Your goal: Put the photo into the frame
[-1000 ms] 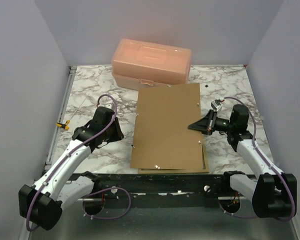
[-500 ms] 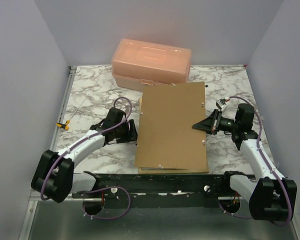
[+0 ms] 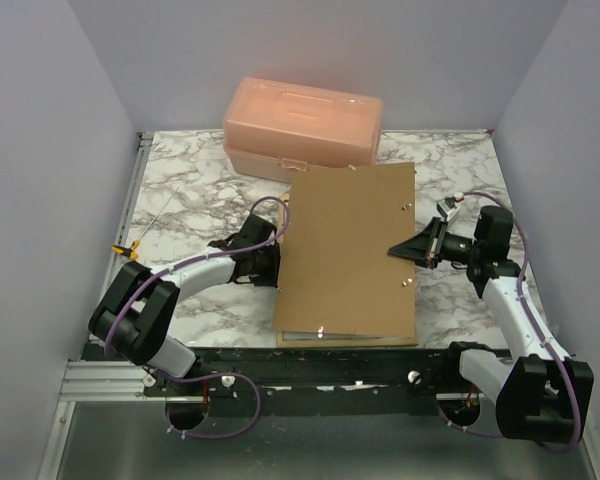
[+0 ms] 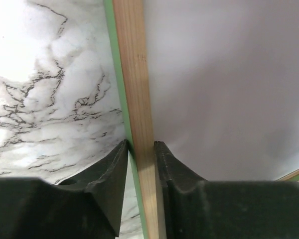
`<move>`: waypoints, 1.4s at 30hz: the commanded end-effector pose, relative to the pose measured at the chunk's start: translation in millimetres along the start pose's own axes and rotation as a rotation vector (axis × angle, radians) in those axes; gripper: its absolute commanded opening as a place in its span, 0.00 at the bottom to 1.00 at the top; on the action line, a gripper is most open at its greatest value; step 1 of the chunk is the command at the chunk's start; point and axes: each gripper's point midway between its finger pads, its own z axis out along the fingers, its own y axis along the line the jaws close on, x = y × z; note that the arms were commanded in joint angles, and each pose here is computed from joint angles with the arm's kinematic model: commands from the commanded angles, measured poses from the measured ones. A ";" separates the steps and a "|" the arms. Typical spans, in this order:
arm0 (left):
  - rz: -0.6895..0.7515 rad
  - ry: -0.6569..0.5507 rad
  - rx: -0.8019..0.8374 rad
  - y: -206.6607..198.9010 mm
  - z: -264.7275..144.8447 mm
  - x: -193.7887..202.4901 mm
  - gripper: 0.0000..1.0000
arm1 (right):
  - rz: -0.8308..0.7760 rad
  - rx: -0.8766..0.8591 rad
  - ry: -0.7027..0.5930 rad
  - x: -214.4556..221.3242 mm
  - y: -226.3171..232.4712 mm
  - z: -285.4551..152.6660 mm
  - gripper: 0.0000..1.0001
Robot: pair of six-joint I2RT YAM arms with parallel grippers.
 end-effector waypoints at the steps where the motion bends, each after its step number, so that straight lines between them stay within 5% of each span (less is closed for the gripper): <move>1: -0.005 -0.018 -0.118 20.5 -1.0 -0.3 0.20 | -0.054 -0.036 0.016 1.0 17.4 -4.3 0.00; 8: 0.012 -0.034 -0.164 39.7 -13.0 2.4 0.01 | -0.054 -0.026 0.016 2.3 12.9 -4.1 0.00; 16: -0.005 -0.042 -0.129 42.3 -26.3 15.0 0.01 | -0.046 -0.001 0.019 6.1 -0.4 -2.6 0.00; 18: -0.005 -0.049 -0.125 41.7 -29.1 15.3 0.10 | -0.040 0.006 0.024 7.5 -5.1 -2.0 0.00; 22: -0.005 -0.069 -0.117 36.5 -41.3 10.6 0.50 | -0.031 0.016 0.041 10.5 -13.9 -0.7 0.00; 24: 0.001 -0.092 -0.106 31.9 -51.5 6.0 0.58 | -0.025 0.022 0.046 10.8 -17.1 -0.1 0.01; 42: -0.031 -0.153 -0.093 28.4 -91.2 13.0 0.60 | -0.008 -0.076 0.025 2.6 -2.3 2.7 0.00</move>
